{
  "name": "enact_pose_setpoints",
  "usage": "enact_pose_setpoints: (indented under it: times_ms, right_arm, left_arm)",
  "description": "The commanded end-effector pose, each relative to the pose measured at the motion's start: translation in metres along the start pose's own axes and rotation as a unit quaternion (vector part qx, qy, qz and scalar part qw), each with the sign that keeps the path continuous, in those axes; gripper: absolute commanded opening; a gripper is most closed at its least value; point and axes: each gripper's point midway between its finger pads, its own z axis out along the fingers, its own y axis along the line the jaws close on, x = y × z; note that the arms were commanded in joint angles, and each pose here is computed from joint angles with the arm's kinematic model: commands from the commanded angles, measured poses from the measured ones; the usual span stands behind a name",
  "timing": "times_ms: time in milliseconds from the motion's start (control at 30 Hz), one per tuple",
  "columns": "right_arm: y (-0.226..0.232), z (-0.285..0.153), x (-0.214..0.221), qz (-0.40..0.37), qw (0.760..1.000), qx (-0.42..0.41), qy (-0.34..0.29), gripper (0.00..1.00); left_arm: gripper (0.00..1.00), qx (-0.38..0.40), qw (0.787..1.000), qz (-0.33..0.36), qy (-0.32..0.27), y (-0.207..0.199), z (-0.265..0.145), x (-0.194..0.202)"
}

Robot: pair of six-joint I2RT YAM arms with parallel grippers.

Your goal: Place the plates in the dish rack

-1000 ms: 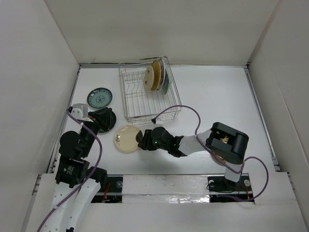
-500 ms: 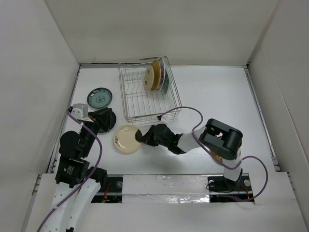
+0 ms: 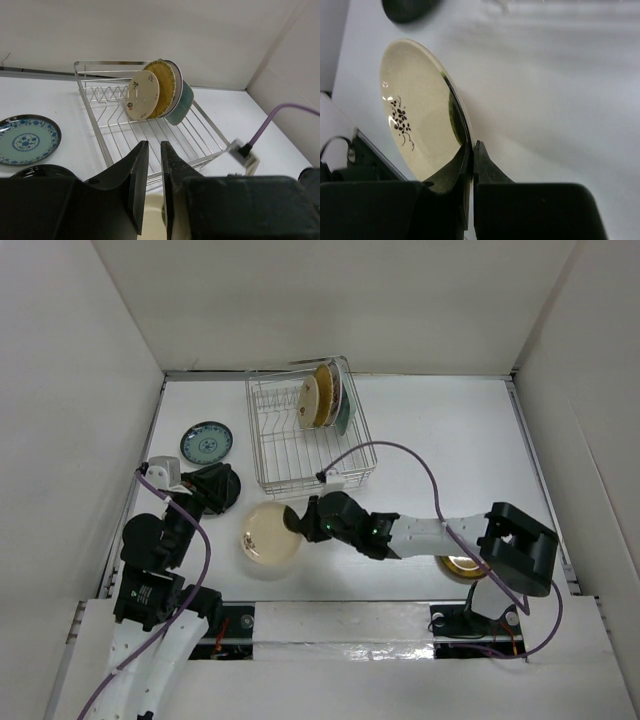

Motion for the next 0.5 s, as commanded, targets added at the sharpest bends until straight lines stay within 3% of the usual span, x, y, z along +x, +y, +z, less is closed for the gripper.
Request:
enact_pose_setpoints:
  times_ms: [0,33,267,333,400,467]
  right_arm:
    - [0.03,-0.013,-0.093,-0.103,0.987,0.036,-0.114,0.0]
    - [0.047,-0.017,-0.129,-0.106,0.982,0.035,-0.151,0.0]
    - [0.007,0.003,-0.263,-0.138,0.93,0.237,-0.247,0.0]
    - [-0.02,0.024,-0.272,-0.154,0.911,0.299,-0.239,0.0]
    - [-0.018,0.014,-0.314,-0.139,0.885,0.34,-0.287,0.0]
    - [-0.04,0.025,-0.316,-0.15,0.854,0.405,-0.29,0.0]
  left_arm:
    - [0.13,0.004,0.999,0.001,-0.036,-0.004,-0.003,-0.018]
    - [0.12,0.0,0.999,0.001,-0.037,-0.002,-0.003,-0.018]
    - [0.08,-0.054,0.997,-0.015,-0.055,0.015,-0.008,-0.025]
    - [0.09,-0.056,0.997,-0.018,-0.055,0.016,-0.007,-0.025]
    - [0.11,-0.058,0.997,-0.019,-0.055,0.017,-0.008,-0.024]
    - [0.11,-0.051,0.997,-0.02,-0.055,0.014,-0.008,-0.025]
